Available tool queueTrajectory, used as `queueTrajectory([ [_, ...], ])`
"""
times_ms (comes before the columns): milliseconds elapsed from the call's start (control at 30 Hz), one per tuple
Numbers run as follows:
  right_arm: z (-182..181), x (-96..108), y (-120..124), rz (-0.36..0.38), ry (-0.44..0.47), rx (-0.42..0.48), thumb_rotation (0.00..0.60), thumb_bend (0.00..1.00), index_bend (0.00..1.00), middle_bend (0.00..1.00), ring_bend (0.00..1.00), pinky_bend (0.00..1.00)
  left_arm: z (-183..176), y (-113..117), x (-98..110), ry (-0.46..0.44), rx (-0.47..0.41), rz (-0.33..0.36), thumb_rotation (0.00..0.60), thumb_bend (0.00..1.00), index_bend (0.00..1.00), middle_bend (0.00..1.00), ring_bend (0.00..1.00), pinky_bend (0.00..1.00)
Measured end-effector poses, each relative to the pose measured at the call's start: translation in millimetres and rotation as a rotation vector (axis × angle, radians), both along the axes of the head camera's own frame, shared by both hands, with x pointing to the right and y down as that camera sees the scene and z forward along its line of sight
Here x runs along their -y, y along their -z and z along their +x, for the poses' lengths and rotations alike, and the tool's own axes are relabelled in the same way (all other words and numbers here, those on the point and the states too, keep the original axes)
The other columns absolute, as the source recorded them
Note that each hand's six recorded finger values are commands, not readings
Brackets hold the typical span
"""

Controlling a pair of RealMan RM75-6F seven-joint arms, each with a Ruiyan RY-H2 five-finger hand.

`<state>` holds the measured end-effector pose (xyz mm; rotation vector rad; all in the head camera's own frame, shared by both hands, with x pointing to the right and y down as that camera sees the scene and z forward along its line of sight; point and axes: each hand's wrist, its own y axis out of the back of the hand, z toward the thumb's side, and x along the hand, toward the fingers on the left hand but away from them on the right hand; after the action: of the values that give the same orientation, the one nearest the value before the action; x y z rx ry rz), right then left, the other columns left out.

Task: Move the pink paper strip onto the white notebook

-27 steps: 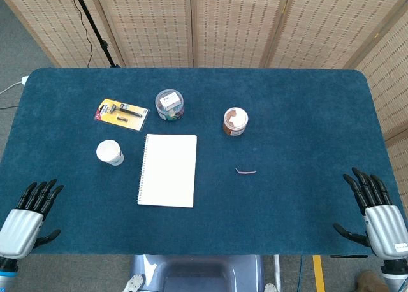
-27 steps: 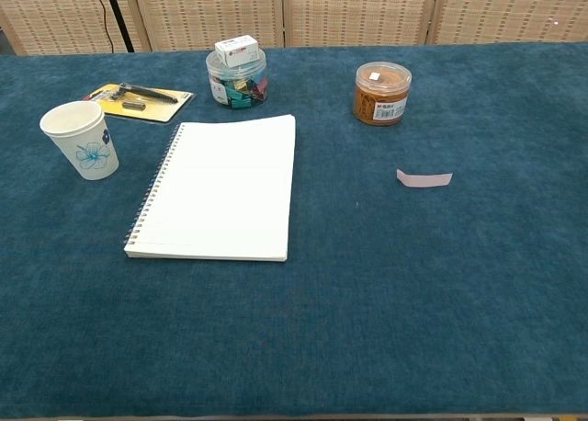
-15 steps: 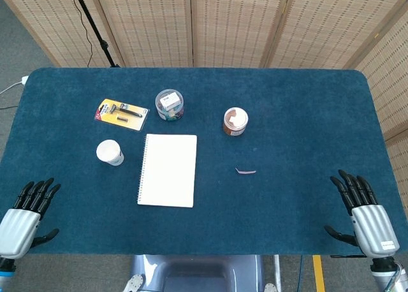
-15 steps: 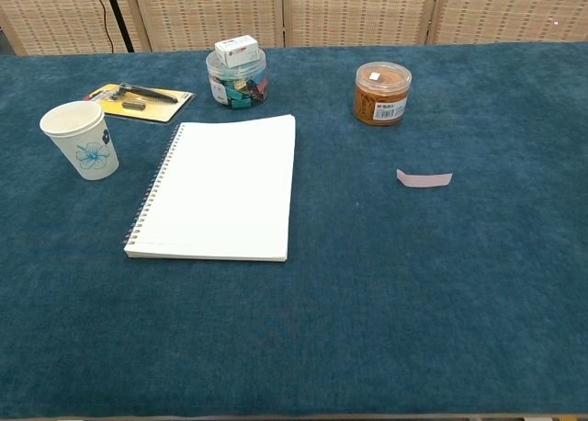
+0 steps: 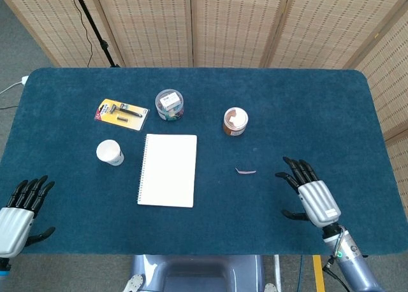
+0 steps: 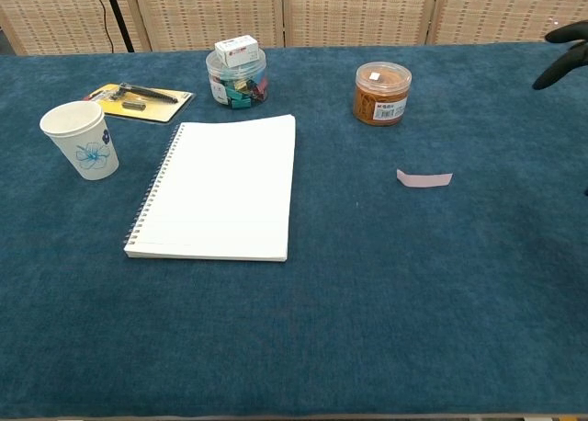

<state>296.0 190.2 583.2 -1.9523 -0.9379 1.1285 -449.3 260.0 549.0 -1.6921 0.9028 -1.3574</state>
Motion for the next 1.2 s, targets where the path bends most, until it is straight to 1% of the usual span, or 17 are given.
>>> queueTrajectory([
  [100, -15.2, 5.6, -9.4, -0.011, 0.007, 0.012, 0.600, 0.19, 0.27, 0.00, 0.00, 0.00, -1.8, 0.4, 1.3, 0.007, -0.002, -0.004, 0.600, 0.00, 0.00, 0.00, 0.00, 0.00],
  [167, -23.8, 9.2, -16.8, -0.022, 0.009, 0.009, 0.600, 0.23, 0.27, 0.00, 0.00, 0.00, -2.9, 1.0, 2.3, 0.010, -0.005, -0.005, 0.600, 0.00, 0.00, 0.00, 0.00, 0.00],
  [300, -40.5, 17.1, -37.5, -0.051, 0.008, -0.021, 0.600, 0.37, 0.29, 0.00, 0.00, 0.00, -4.9, 1.7, 3.8, 0.015, -0.011, -0.010, 0.600, 0.00, 0.00, 0.00, 0.00, 0.00],
  [367, -46.0, 20.3, -47.6, -0.066, 0.005, -0.040, 0.600, 0.40, 0.29, 0.00, 0.00, 0.00, -5.5, 1.6, 4.2, 0.016, -0.013, -0.014, 0.600, 0.00, 0.00, 0.00, 0.00, 0.00],
  [567, -62.8, 29.3, -80.6, -0.120, -0.012, -0.103, 0.600, 0.40, 0.30, 0.00, 0.00, 0.00, -7.4, 1.4, 6.1, 0.021, -0.016, -0.023, 0.600, 0.00, 0.00, 0.00, 0.00, 0.00],
  [700, -77.8, 31.3, -94.3, -0.143, -0.013, -0.120, 0.600, 0.40, 0.31, 0.00, 0.00, 0.00, -8.4, 0.9, 7.3, 0.026, -0.017, -0.030, 0.600, 0.00, 0.00, 0.00, 0.00, 0.00],
  [900, -87.9, 35.6, -115.6, -0.165, -0.025, -0.139, 0.600, 0.40, 0.37, 0.00, 0.00, 0.00, -10.3, 2.9, 7.4, 0.033, -0.031, -0.032, 0.600, 0.00, 0.00, 0.00, 0.00, 0.00],
  [1000, -89.8, 39.4, -120.0, -0.163, -0.036, -0.138, 0.600, 0.40, 0.39, 0.00, 0.00, 0.00, -10.5, 2.2, 8.1, 0.032, -0.032, -0.037, 0.600, 0.00, 0.00, 0.00, 0.00, 0.00],
  [1200, -88.1, 48.6, -119.0, -0.141, -0.054, -0.139, 0.600, 0.40, 0.39, 0.00, 0.00, 0.00, -13.0, 3.1, 10.3, 0.045, -0.036, -0.036, 0.600, 0.00, 0.00, 0.00, 0.00, 0.00],
])
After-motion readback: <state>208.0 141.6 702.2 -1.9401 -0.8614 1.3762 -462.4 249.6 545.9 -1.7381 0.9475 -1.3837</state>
